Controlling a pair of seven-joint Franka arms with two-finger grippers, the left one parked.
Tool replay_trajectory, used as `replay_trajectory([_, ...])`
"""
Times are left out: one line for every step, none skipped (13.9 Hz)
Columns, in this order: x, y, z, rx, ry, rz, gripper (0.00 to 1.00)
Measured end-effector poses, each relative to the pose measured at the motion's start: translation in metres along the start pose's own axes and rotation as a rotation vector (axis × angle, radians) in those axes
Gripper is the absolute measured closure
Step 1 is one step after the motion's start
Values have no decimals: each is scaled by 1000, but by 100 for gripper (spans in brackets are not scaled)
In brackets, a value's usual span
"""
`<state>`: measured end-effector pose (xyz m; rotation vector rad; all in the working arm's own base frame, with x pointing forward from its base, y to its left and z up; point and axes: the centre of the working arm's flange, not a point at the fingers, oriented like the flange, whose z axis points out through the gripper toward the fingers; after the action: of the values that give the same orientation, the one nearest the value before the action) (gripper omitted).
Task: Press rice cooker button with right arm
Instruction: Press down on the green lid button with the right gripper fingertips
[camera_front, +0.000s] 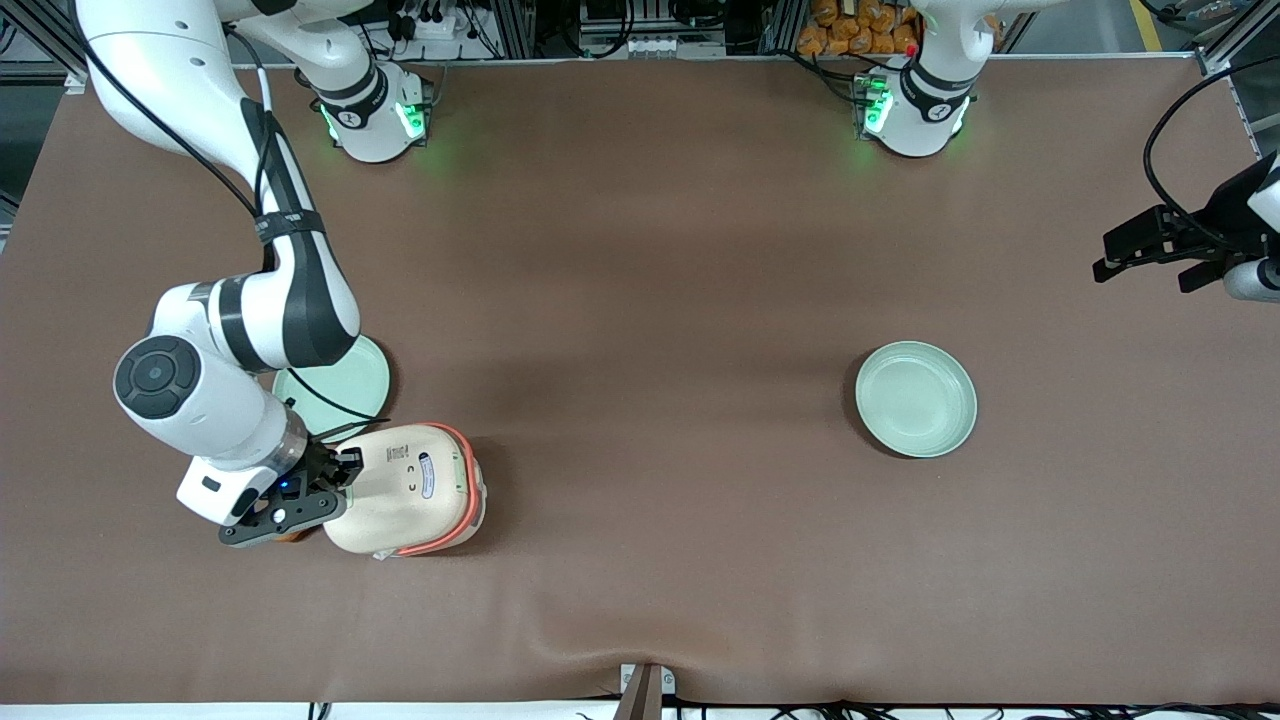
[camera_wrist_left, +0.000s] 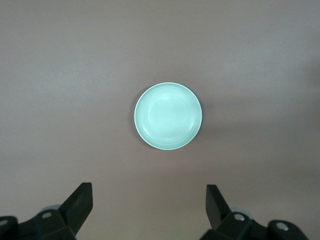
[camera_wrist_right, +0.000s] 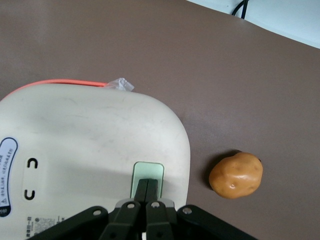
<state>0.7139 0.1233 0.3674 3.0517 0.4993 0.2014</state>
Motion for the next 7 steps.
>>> replay_trajectory([0, 0, 0, 0, 0, 0, 99])
replay_trajectory([0, 0, 0, 0, 0, 0, 99])
replay_trajectory([0, 0, 0, 0, 0, 0, 99])
replay_trajectory([0, 0, 0, 0, 0, 0, 99])
replay_trajectory([0, 0, 1, 0, 0, 0, 99])
replay_trajectory([0, 0, 1, 1, 1, 0, 99])
replay_trajectory([0, -1, 2, 1, 2, 0, 99])
